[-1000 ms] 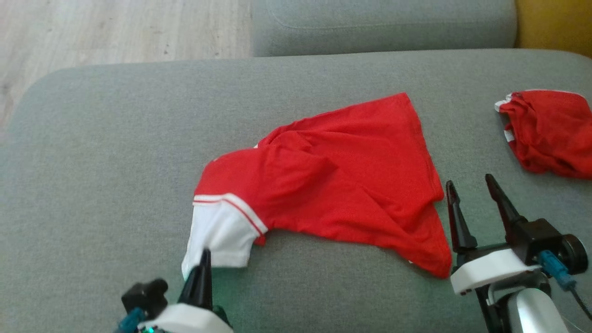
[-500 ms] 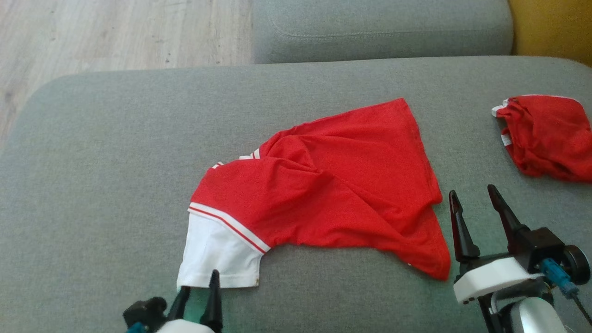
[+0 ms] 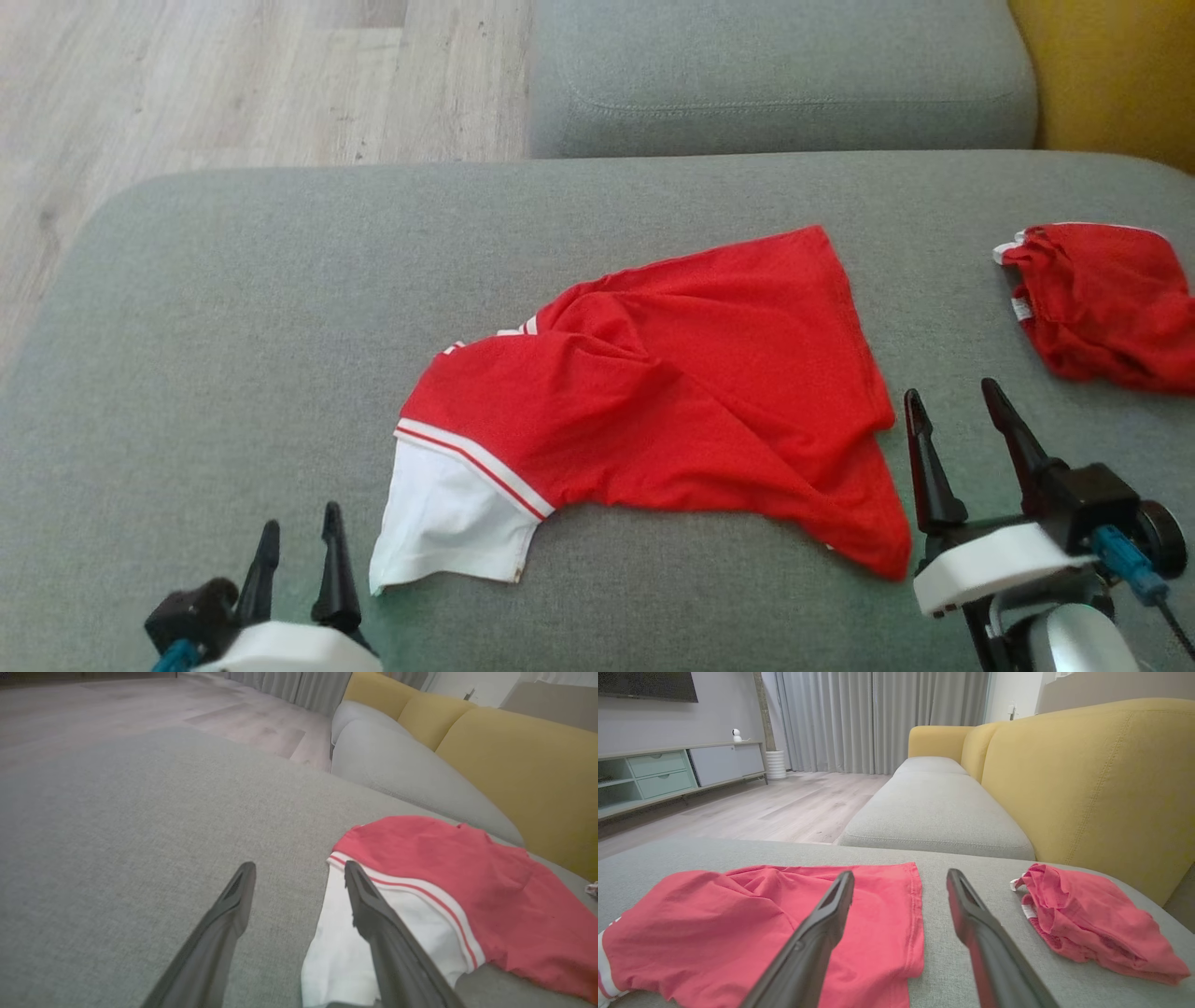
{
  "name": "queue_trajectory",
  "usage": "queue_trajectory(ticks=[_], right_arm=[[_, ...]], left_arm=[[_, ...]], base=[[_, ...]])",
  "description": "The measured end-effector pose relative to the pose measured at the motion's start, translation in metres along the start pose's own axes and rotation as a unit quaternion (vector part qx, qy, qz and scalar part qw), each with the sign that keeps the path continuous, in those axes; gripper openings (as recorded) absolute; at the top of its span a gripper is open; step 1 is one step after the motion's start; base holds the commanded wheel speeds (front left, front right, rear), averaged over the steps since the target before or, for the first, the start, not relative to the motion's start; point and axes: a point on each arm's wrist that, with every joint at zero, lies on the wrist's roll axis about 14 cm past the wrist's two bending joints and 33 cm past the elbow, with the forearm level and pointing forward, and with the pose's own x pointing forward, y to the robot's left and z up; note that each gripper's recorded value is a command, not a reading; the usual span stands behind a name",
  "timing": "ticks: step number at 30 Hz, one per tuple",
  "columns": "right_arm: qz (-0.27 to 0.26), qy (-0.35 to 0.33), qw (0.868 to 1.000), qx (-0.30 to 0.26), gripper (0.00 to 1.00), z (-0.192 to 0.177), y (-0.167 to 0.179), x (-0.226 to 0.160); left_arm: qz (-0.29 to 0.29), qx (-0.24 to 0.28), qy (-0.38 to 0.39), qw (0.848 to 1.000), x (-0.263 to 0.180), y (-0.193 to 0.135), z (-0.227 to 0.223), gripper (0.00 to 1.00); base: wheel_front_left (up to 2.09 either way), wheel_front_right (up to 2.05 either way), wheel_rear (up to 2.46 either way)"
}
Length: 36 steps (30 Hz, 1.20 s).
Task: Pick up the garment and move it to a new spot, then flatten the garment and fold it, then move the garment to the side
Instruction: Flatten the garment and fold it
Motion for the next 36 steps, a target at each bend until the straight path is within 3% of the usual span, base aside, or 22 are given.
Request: queue_trajectory(ticks=[9, 15, 36], right_arm=[[-0.013, -0.017, 1.000, 0.010, 1.00, 0.005, -0.006, -0.012], [-0.014, -0.007, 1.000, 0.027, 1.00, -0.006, -0.004, -0.021], [0.003, 0.012, 0.999, 0.040, 1.00, -0.023, 0.008, -0.013]], left_arm=[[-0.070, 0.021, -0.040, 0.997, -0.002, -0.045, 0.017, 1.00], [-0.086, 0.021, -0.045, 0.995, -0.001, -0.056, 0.018, 1.00], [-0.063, 0.033, -0.039, 0.997, 0.001, -0.042, 0.013, 1.00]], base=[[0.00, 0.00, 0.00], [0.00, 0.00, 0.00], [0.00, 0.00, 0.00]])
